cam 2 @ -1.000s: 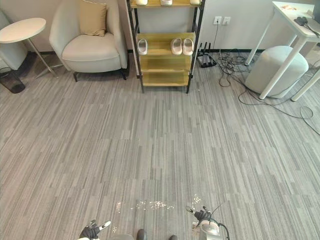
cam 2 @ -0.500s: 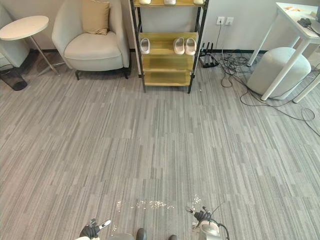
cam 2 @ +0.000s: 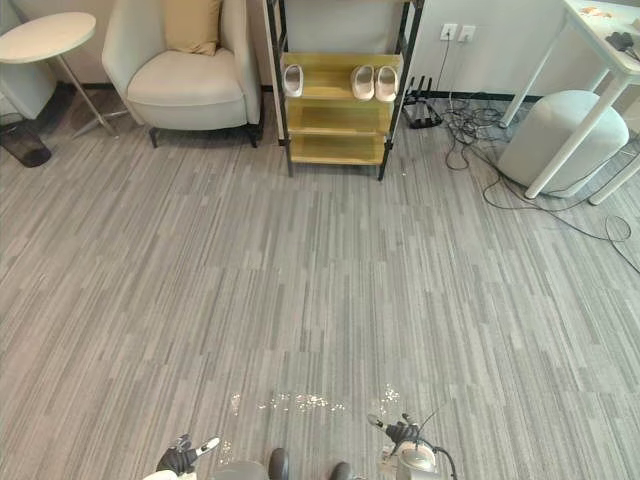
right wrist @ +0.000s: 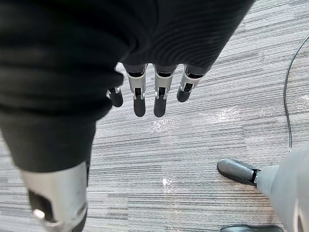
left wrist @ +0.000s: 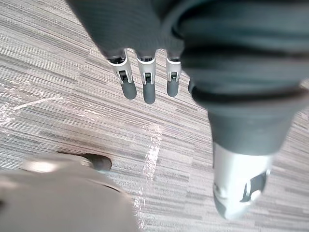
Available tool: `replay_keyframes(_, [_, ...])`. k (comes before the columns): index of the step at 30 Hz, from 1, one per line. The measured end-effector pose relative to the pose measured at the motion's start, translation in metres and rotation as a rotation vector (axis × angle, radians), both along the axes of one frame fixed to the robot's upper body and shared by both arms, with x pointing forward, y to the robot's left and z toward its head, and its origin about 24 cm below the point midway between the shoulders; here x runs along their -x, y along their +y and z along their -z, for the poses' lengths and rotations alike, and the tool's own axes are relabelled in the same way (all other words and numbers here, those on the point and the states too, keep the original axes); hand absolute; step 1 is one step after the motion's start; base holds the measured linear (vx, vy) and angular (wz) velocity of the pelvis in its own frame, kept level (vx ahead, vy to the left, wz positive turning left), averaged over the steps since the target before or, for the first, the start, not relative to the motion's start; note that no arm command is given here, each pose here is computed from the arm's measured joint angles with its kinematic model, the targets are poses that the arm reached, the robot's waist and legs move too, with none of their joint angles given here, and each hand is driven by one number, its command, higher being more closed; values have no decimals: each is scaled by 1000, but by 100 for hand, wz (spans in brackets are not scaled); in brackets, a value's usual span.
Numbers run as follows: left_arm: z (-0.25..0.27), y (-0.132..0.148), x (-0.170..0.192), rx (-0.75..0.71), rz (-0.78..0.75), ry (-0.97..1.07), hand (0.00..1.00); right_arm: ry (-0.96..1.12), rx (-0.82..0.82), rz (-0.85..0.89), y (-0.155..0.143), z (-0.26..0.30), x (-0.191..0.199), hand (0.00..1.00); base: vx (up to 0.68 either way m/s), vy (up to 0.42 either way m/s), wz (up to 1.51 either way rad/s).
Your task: Organize the slippers on the shoe rack
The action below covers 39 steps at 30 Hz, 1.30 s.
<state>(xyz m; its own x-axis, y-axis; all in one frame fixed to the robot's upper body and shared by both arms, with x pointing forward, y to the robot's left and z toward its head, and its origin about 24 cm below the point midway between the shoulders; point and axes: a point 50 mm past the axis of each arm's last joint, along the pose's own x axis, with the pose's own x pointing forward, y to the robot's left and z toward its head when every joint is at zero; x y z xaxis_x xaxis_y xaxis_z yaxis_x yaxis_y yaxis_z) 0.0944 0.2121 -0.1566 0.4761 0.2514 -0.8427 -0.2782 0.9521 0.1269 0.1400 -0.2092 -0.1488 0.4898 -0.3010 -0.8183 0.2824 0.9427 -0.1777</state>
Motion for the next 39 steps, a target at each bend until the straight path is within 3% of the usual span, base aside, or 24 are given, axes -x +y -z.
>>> replay_keyframes(11, [3,-4,7,20,-48,15,0,6,54,2,-18,-4,-1,0,164,172,-20])
replay_keyframes(15, [0,11,7,-21,-29,20,0,-6,-11,-50,12,-1,-8,0,496,307,-27])
replay_keyframes(20, [-4,13,-6,-37,19,-8,0,-13,-12,-85,16,-2,-12,0,443,108,1])
replay_keyframes(24, [-8,9,-21,-33,39,-47,0,-51,-2,-92,14,-7,-24,0,387,-91,14])
replay_keyframes(28, [-7,16,-17,-50,31,-34,0,-26,-2,-104,14,-4,-15,0,423,-216,24])
replay_keyframes(35, [-3,2,-11,-5,7,-21,0,-13,14,-121,8,-4,-14,0,377,-236,-11])
replay_keyframes(39, [-10,8,-23,-23,6,-76,0,-1,12,-123,10,-3,-16,0,309,-62,-16])
